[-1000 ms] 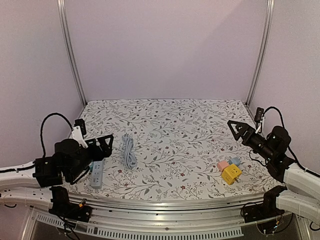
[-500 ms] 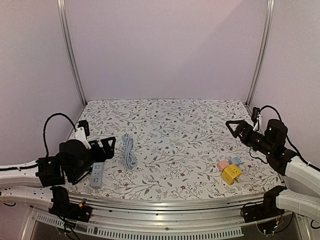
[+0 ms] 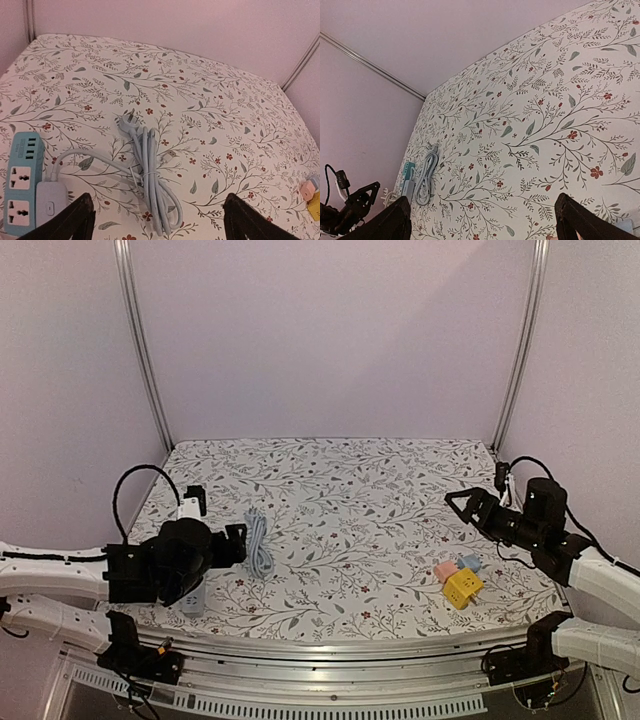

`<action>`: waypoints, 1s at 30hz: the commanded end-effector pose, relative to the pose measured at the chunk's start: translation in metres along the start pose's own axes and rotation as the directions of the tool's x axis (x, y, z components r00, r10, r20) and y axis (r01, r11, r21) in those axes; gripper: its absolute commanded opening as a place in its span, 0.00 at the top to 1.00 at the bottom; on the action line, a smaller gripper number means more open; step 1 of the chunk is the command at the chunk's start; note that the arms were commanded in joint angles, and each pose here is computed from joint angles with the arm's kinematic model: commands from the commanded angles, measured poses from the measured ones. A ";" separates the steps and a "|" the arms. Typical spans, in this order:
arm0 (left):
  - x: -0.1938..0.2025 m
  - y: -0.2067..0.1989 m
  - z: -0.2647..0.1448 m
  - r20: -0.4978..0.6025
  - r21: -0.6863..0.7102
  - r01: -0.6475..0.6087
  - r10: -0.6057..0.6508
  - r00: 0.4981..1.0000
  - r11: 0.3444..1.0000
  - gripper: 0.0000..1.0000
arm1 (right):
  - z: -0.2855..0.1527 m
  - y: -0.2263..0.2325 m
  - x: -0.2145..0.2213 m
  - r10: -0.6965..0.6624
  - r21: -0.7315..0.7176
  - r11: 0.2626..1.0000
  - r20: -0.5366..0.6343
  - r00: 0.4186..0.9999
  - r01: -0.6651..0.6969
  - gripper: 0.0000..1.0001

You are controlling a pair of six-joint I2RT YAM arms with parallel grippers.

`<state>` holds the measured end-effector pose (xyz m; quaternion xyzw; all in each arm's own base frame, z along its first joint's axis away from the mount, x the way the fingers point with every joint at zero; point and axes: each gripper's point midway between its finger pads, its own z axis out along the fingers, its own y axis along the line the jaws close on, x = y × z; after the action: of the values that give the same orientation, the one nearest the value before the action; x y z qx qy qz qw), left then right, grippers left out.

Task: Insert the plug

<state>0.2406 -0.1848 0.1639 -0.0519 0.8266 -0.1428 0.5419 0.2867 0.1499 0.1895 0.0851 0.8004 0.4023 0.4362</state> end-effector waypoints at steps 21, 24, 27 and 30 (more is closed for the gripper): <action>0.067 -0.020 0.086 -0.219 -0.042 -0.031 0.021 0.976 0.999 0.25 | 0.001 -0.069 -0.010 -0.002 0.284 0.958 0.173 0.985 -0.048 0.01; 0.074 -0.012 0.095 -0.230 -0.094 -0.049 0.027 0.973 0.994 0.26 | -0.001 -0.064 -0.009 0.032 0.243 0.967 0.189 0.981 -0.079 0.01; 0.082 -0.005 0.101 -0.249 -0.126 -0.065 0.032 0.968 0.990 0.29 | -0.003 -0.063 -0.008 0.054 0.222 0.970 0.201 0.978 -0.100 0.01; 0.090 -0.002 0.105 -0.271 -0.141 -0.086 0.045 0.962 0.986 0.32 | -0.003 -0.065 -0.005 0.061 0.217 0.970 0.204 0.977 -0.106 0.01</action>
<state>0.2936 -0.2298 0.0544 -0.0393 0.8972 -0.0829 0.4321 0.3036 0.1035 0.1517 0.1951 0.7962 0.3091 0.4821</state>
